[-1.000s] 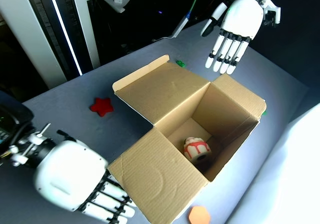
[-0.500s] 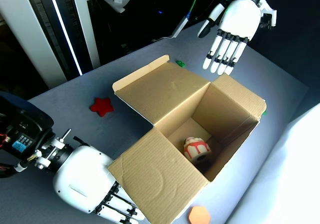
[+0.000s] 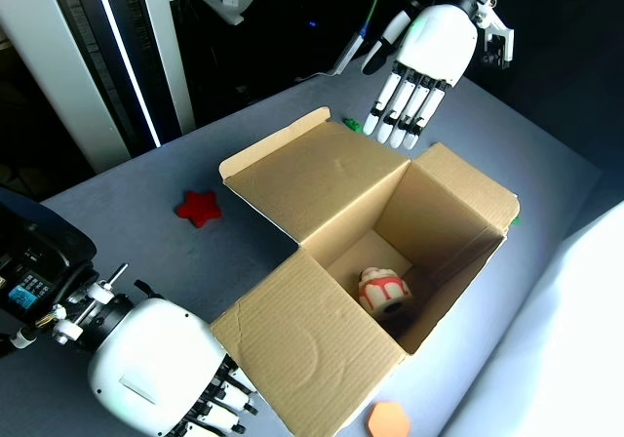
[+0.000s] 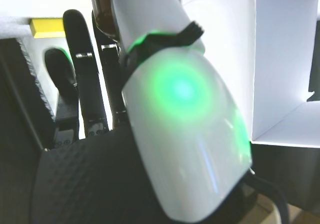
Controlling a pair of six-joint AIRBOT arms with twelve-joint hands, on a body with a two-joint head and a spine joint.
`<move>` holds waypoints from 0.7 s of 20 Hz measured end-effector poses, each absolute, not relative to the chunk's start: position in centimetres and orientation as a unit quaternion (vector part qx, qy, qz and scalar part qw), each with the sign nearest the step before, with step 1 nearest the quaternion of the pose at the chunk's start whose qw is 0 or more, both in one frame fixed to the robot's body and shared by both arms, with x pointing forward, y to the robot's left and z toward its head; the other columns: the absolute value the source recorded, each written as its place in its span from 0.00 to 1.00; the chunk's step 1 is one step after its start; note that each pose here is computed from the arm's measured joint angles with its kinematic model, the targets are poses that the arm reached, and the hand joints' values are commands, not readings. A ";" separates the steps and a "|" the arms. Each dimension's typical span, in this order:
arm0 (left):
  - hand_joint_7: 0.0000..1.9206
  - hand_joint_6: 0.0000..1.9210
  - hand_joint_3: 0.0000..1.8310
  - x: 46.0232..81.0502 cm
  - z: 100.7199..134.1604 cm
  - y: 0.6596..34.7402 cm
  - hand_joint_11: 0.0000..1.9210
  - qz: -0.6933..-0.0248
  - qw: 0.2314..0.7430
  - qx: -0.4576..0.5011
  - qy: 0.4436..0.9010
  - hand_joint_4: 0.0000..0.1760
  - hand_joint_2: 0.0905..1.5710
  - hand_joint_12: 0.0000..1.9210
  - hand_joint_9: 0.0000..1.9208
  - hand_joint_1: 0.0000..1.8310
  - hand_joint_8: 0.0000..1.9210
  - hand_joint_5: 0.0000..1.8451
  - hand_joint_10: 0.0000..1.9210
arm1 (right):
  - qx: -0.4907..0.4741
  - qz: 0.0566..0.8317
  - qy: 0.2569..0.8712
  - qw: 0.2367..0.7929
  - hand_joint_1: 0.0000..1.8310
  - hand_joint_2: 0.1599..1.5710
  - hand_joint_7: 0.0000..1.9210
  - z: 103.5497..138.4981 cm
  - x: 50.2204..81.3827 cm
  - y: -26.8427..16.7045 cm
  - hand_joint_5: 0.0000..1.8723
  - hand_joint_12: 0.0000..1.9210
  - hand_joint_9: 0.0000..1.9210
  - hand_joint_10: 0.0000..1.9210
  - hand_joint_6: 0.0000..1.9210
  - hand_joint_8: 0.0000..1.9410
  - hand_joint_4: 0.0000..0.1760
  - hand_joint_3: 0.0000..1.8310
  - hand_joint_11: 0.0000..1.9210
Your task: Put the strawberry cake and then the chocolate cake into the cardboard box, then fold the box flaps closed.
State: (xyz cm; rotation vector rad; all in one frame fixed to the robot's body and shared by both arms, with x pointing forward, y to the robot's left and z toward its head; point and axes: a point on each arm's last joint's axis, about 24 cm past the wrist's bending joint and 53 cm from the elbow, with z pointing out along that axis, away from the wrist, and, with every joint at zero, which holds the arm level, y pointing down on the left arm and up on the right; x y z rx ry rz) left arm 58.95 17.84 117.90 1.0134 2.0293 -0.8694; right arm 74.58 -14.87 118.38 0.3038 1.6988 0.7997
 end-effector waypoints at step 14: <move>0.09 0.00 0.00 58.6 117.8 17.7 0.00 -0.323 0.347 0.409 0.780 0.15 0.82 0.38 0.10 0.00 0.00 0.06 0.00 | 0.152 0.328 0.711 0.602 0.73 0.75 0.45 123.4 71.2 -21.9 0.39 1.00 0.35 0.83 0.62 0.67 0.00 0.00 0.15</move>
